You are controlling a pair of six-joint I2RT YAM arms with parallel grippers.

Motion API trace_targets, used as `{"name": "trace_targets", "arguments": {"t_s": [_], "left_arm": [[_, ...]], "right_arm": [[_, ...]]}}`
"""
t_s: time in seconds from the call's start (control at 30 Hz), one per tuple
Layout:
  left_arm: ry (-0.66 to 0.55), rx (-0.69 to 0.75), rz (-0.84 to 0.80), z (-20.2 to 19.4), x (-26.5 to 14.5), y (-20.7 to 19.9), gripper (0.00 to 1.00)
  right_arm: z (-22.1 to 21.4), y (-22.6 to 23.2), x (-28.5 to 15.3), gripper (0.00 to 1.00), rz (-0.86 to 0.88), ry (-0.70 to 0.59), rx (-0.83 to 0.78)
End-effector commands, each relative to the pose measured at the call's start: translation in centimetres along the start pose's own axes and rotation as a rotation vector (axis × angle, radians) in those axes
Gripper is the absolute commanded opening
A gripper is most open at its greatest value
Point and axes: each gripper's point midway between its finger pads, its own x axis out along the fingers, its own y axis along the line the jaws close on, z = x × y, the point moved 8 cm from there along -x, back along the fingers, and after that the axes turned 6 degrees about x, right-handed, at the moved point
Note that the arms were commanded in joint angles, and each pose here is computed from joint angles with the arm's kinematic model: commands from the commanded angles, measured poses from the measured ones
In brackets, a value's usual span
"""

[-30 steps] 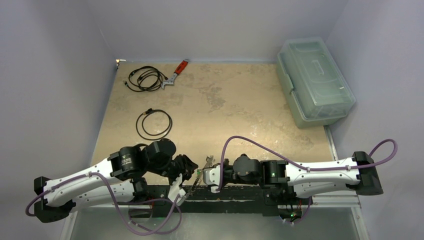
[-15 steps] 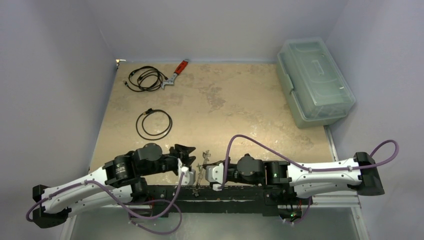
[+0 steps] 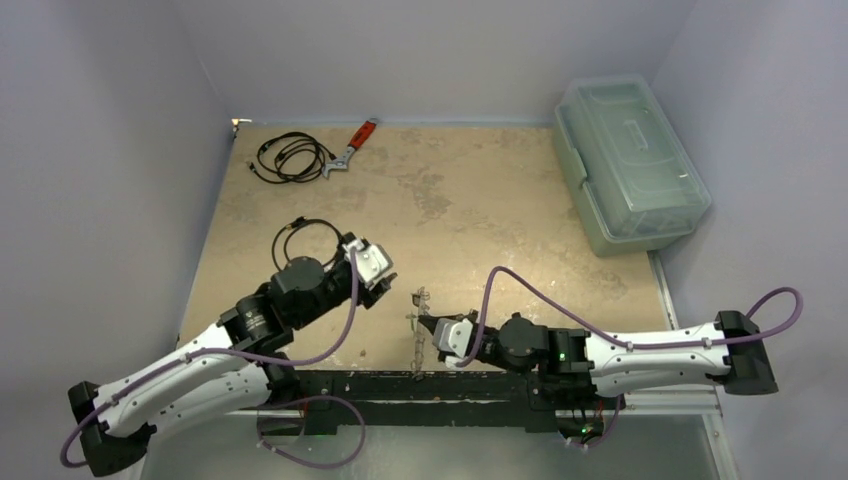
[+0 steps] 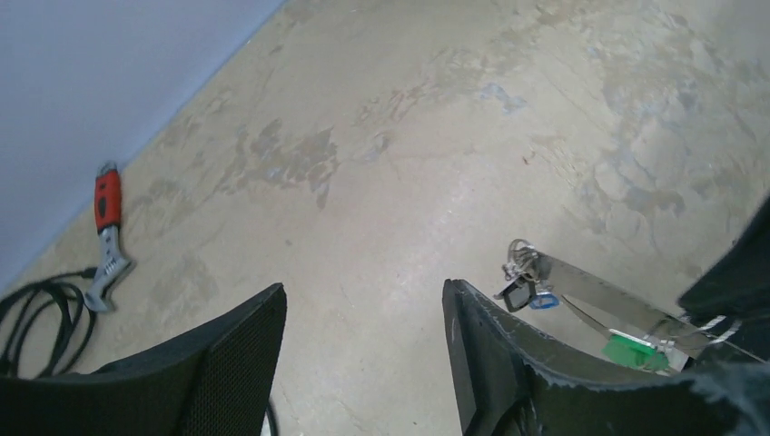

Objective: Put the keys on the keyring

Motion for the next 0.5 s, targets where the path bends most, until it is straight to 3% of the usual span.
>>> {"name": "trace_targets", "arguments": {"t_s": [0.0, 0.1, 0.3, 0.47], "left_arm": [[-0.146, -0.230, 0.026, 2.2, -0.4, 2.2, 0.65], [-0.227, -0.249, -0.005, 2.1, -0.4, 2.4, 0.71], [-0.337, -0.234, -0.152, 3.0, -0.7, 1.6, 0.70], [-0.382, -0.214, -0.212, 3.6, -0.9, 1.4, 0.68]], "right_arm": [[2.9, -2.1, -0.6, 0.00, -0.165, -0.147, 0.101], [2.9, -2.5, -0.8, 0.00, -0.209, -0.135, 0.130], [3.4, -3.5, -0.9, 0.00, -0.239, -0.112, 0.222], [3.8, -4.9, -1.2, 0.00, -0.157, -0.151, 0.326]]}}
